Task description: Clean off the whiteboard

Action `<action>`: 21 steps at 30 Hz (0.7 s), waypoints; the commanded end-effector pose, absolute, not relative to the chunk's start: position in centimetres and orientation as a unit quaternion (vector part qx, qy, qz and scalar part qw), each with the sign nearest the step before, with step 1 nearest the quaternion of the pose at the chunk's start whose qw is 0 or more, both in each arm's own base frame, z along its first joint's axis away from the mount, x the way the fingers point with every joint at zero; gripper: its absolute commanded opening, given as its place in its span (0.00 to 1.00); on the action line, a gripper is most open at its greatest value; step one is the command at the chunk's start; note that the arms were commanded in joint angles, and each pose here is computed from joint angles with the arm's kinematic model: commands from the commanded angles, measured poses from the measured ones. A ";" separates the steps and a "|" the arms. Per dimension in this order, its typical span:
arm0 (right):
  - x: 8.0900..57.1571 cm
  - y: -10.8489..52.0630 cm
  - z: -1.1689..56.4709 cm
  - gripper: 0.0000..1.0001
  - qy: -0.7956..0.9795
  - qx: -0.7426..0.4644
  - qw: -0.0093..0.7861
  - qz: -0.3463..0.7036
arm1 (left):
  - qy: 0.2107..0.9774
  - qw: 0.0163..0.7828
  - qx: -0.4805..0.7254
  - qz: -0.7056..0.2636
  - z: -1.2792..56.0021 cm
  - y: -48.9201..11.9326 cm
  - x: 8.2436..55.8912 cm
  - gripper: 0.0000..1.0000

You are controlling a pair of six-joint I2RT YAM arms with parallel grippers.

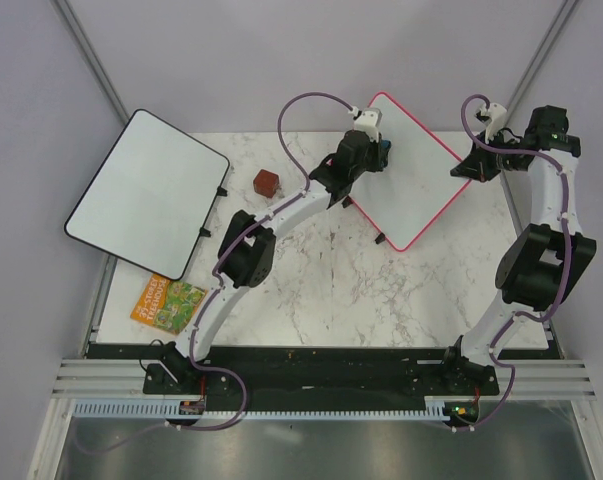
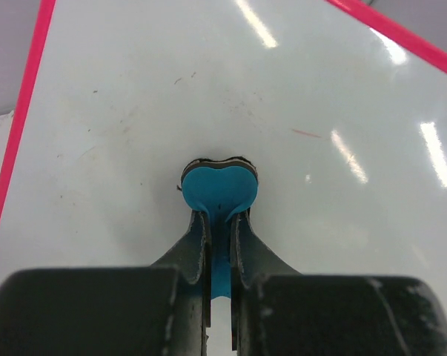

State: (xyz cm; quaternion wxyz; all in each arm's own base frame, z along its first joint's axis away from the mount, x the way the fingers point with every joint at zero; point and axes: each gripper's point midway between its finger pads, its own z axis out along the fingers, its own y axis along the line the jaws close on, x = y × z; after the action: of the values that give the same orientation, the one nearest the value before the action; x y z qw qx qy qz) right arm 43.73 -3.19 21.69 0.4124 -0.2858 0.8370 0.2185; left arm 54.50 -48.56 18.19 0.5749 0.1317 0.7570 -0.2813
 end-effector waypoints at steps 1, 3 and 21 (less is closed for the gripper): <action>37.3 1.6 15.6 0.00 0.843 -0.365 0.270 0.287 | 0.809 0.505 0.163 -0.251 10.9 -50.9 49.3 0.02; 37.3 1.7 15.5 0.00 0.843 -0.365 0.270 0.289 | 0.800 0.504 0.183 -0.268 11.2 -53.3 46.7 0.02; 37.3 1.9 14.8 0.00 0.842 -0.362 0.265 0.301 | 0.758 0.504 0.270 -0.313 13.4 -61.4 34.2 0.02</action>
State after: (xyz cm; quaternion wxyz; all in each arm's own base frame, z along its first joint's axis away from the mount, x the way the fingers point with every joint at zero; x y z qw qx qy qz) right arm 43.36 -2.93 21.93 0.4164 -0.2969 0.8298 0.2234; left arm 37.40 -60.22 18.46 0.5634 0.2158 0.7341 -0.3117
